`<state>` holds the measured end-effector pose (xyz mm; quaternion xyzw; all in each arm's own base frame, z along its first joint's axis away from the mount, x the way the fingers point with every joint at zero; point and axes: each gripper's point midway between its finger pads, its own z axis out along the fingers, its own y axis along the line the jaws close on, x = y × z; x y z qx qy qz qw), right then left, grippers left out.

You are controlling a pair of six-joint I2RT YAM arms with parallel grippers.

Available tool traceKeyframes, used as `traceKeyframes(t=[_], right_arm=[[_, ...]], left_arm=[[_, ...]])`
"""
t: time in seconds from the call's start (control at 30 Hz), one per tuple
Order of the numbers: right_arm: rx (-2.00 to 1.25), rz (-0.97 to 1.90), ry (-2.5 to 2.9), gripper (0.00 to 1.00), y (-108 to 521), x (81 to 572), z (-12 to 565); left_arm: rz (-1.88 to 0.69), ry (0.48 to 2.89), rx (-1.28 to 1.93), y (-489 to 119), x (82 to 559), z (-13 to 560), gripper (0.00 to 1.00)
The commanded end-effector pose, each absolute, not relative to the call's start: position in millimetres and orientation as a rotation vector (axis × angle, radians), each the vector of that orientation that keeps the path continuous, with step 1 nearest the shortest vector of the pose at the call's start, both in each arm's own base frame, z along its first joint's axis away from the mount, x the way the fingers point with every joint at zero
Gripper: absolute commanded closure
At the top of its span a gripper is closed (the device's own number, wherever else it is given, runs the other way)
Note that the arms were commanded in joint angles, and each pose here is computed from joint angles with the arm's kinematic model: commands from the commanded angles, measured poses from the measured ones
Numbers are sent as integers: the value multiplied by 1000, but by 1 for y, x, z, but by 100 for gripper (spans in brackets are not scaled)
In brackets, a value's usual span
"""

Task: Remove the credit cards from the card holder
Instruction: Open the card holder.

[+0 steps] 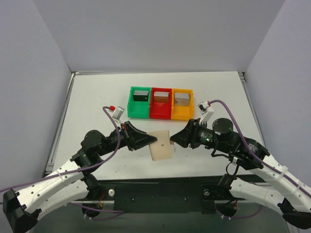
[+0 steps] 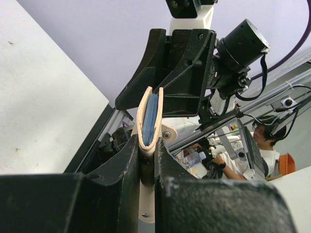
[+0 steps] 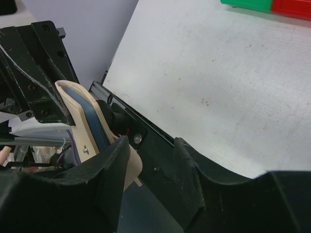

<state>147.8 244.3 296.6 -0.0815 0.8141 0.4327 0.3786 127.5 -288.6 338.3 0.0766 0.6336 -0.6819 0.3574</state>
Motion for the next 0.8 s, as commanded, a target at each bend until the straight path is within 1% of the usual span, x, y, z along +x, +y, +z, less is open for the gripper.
traceKeyframes(t=[0.0, 0.2, 0.4, 0.5, 0.57, 0.63, 0.67, 0.7, 0.73, 0.77], right_arm=[[-232, 1180, 2056, 62, 253, 144, 304], [-275, 1281, 2026, 61, 267, 137, 312], [-368, 1441, 1975, 59, 284, 122, 326], [-403, 1499, 1958, 60, 291, 117, 330], [-424, 1534, 1953, 65, 294, 113, 332], [-440, 1557, 1950, 72, 296, 110, 334], [-442, 1564, 1955, 78, 296, 109, 333], [-443, 1564, 1952, 82, 296, 109, 334], [-442, 1559, 1949, 89, 295, 110, 334], [-441, 1558, 1949, 92, 295, 110, 334]], left_arm=[[-1850, 1476, 241, -283, 116, 372, 100], [-1873, 1469, 266, -287, 114, 376, 100], [-1889, 1463, 280, -291, 113, 378, 100], [-1898, 1457, 285, -292, 113, 378, 100], [-1905, 1456, 287, -293, 113, 378, 100], [-1907, 1461, 289, -295, 113, 376, 100], [-1906, 1464, 288, -295, 114, 375, 100], [-1907, 1465, 291, -295, 113, 374, 100], [-1909, 1463, 293, -295, 113, 375, 100], [-1908, 1463, 292, -295, 113, 375, 100]])
